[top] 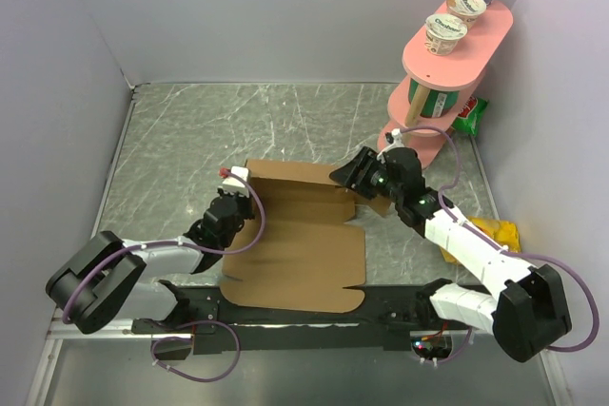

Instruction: Fold the paper box

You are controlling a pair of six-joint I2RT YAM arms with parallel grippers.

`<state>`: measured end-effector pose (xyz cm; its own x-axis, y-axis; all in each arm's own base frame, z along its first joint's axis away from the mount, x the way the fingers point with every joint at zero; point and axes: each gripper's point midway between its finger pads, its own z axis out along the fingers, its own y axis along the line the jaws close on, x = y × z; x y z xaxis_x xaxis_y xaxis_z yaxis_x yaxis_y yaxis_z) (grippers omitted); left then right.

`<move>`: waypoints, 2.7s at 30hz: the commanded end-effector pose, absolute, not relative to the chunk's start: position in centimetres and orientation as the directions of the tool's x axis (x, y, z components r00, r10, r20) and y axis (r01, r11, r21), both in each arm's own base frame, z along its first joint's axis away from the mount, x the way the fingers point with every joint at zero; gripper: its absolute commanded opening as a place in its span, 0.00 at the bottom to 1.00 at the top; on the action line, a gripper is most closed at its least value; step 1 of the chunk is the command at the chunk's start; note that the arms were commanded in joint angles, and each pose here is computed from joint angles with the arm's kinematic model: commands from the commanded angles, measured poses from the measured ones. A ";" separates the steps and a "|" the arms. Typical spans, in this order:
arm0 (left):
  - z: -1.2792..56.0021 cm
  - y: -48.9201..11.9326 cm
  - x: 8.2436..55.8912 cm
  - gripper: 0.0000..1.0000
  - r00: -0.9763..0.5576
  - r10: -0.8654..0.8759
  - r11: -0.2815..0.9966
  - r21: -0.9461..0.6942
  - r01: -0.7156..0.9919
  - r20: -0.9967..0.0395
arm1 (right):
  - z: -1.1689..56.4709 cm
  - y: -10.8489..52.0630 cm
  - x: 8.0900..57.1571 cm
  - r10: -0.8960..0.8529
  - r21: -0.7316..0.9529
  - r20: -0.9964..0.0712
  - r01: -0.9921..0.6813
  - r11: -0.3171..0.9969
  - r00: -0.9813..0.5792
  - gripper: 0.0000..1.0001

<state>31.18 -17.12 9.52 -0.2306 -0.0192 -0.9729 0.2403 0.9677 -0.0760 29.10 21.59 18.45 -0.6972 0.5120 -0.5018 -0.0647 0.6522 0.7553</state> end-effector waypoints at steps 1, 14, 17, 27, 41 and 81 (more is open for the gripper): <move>10.9 -19.3 31.3 0.11 -0.203 -0.019 0.951 -0.080 0.298 -0.979 | 20.5 22.3 29.4 0.540 0.804 -0.492 -0.117 0.584 -0.683 0.55; 10.7 -19.4 31.3 0.12 -0.206 -0.011 0.952 -0.073 0.296 -0.978 | 19.8 21.4 29.4 0.551 0.811 -0.483 -0.111 0.574 -0.680 0.11; 10.8 -19.4 31.3 0.12 -0.206 -0.012 0.952 -0.074 0.297 -0.979 | 19.8 21.3 29.5 0.549 0.812 -0.482 -0.112 0.573 -0.683 0.00; 11.0 -19.1 31.6 0.12 -0.211 -0.026 0.961 -0.083 0.263 -0.977 | 21.7 19.9 29.1 0.505 0.737 -0.615 -0.215 0.641 -0.606 0.97; 11.2 -17.0 33.4 0.12 -0.277 -0.107 0.958 -0.173 0.227 -0.955 | 16.0 15.8 23.2 0.394 0.546 -0.732 -0.132 0.827 -0.555 0.81; 10.1 -17.9 33.6 0.11 -0.306 -0.071 0.951 -0.157 0.265 -0.949 | 9.6 17.1 29.2 0.303 0.331 -0.829 0.024 0.943 -0.470 0.36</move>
